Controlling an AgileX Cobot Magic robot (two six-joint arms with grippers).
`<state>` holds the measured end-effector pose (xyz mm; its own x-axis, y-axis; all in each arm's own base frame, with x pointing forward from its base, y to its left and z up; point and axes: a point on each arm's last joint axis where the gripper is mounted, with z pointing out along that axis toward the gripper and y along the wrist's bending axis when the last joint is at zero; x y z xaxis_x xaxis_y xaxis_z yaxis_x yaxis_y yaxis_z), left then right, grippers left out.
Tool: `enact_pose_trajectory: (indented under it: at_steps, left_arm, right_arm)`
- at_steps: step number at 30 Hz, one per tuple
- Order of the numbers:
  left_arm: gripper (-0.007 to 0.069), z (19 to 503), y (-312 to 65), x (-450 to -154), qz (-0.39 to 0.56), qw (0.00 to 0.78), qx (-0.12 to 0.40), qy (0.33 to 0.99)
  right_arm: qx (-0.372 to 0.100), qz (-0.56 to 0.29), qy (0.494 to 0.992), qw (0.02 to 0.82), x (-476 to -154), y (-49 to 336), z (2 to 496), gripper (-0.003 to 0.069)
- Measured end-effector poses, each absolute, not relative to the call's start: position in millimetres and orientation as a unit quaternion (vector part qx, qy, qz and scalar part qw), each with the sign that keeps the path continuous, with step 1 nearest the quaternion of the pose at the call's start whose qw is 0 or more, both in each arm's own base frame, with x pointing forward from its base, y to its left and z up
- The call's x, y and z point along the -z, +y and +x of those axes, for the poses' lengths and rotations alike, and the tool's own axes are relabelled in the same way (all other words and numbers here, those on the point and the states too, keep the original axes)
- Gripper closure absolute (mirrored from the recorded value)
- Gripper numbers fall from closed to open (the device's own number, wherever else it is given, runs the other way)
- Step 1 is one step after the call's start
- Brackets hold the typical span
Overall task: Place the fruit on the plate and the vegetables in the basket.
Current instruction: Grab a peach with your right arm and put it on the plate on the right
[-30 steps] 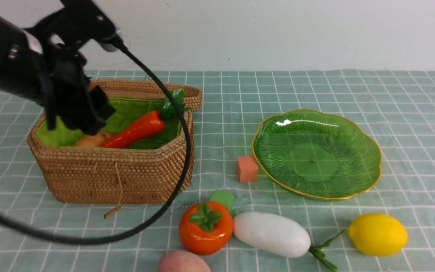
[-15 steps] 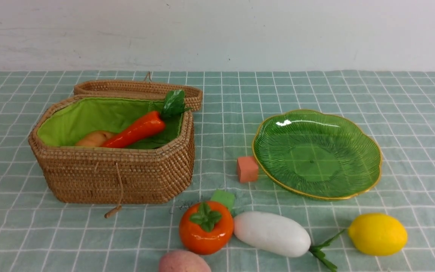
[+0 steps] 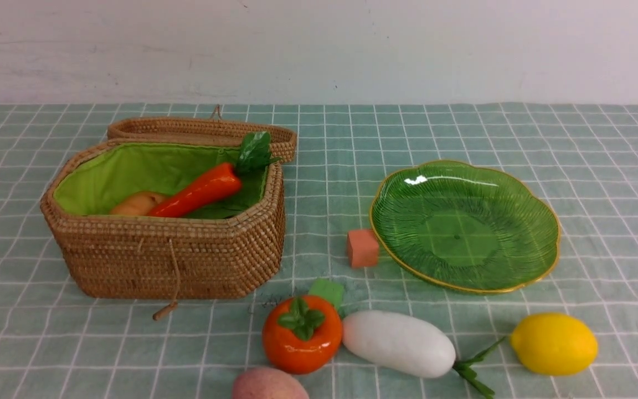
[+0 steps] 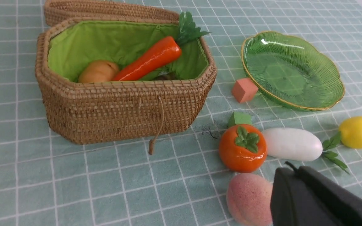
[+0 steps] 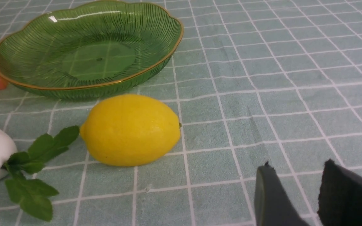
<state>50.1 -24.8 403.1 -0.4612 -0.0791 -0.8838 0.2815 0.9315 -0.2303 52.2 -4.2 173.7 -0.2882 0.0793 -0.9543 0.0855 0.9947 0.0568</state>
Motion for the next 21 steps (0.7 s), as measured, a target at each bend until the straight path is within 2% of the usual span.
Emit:
enact_pose_trajectory:
  at_steps: [10,15,20,21]
  left_arm:
    - [0.0638,53.5,-21.7,-407.8,0.053,0.545,0.16,0.821]
    - [0.0638,58.0,-14.9,-405.8,0.01,0.575,0.145,0.805]
    - [0.0638,43.1,1.0,-358.9,-0.047,0.598,0.106,0.793]
    - [0.0638,41.9,2.5,-341.9,-0.058,0.595,0.099,0.795]
  right_arm:
    - [0.003,0.051,0.803,0.594,-173.7,-4.2,52.2,0.0417]
    - [0.003,0.051,0.803,0.594,-173.7,-4.2,52.2,0.0417]
    - [0.003,0.051,0.803,0.594,-173.7,-4.2,52.2,0.0417]
    - [0.003,0.051,0.803,0.594,-173.7,-4.2,52.2,0.0417]
